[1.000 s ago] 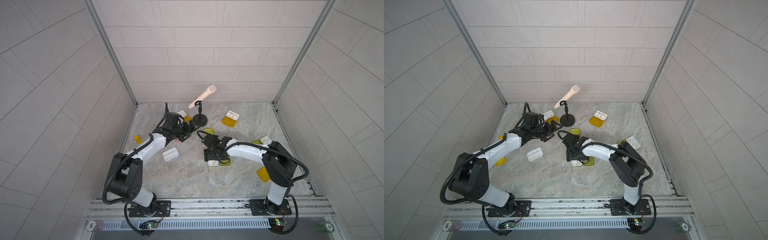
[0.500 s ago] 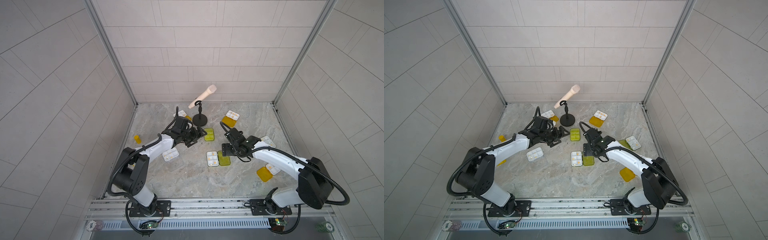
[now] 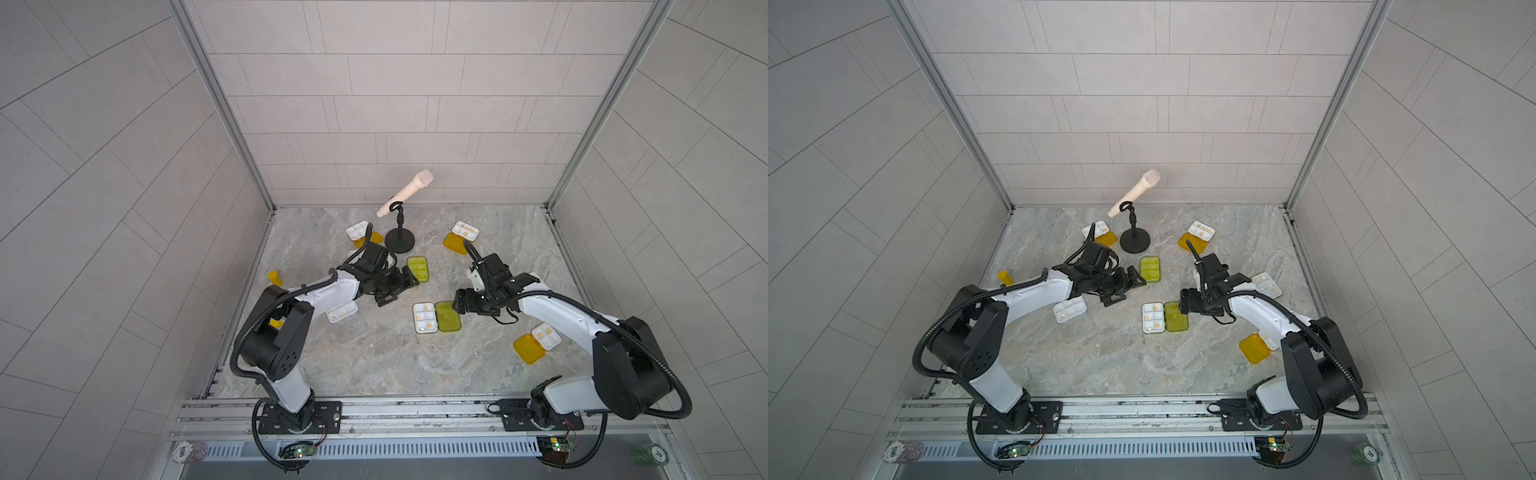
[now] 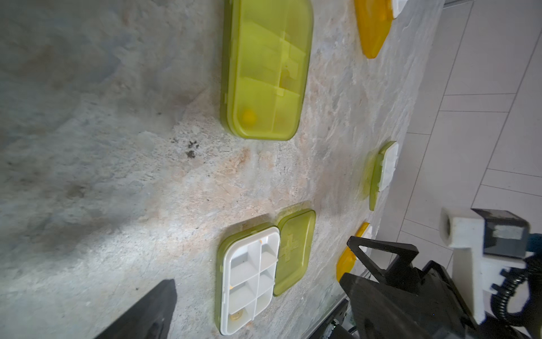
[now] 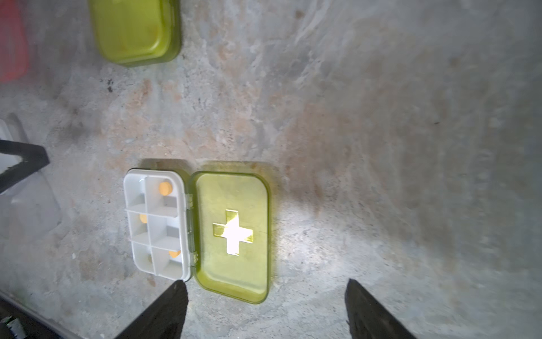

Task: Close pillboxes
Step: Close the lid on the pillbox.

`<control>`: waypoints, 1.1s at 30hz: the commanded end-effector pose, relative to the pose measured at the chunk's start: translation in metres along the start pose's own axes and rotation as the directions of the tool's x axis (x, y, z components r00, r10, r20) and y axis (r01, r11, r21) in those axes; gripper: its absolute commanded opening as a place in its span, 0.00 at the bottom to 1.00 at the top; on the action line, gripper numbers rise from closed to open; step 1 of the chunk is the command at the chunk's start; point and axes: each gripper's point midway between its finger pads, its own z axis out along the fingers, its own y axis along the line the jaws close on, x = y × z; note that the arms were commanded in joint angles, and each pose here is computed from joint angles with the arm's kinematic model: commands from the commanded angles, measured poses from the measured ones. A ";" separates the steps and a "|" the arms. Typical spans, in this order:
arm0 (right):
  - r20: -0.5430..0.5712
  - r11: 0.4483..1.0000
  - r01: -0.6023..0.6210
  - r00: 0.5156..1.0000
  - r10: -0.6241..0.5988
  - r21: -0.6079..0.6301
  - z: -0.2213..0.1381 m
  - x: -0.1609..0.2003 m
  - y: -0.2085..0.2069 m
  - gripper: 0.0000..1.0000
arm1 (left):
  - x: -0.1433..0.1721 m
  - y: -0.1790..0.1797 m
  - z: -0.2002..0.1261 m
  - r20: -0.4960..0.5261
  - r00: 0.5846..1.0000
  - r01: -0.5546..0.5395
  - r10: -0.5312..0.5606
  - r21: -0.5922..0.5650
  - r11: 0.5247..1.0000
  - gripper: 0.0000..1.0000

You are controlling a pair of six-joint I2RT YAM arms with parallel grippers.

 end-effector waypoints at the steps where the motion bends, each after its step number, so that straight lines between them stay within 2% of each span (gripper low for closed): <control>1: -0.052 0.995 0.021 0.998 -0.027 -0.102 0.012 0.006 0.014 0.86 | 0.002 0.003 0.004 -0.008 1.000 -0.009 0.009 -0.035 0.999 0.97; 5: -0.094 0.992 0.005 0.995 -0.017 -0.123 0.026 0.013 0.014 0.86 | 0.011 0.006 0.012 -0.034 0.999 -0.017 0.015 -0.056 0.998 0.97; 18: -0.136 0.978 -0.063 0.990 0.036 -0.198 0.038 0.025 0.010 0.85 | 0.030 0.007 0.031 -0.096 0.995 -0.026 0.019 -0.071 0.997 0.97; 33: -0.169 0.946 -0.147 0.981 0.100 -0.290 0.040 0.025 0.015 0.84 | 0.043 -0.007 0.041 -0.147 0.988 -0.049 0.046 -0.018 0.999 0.98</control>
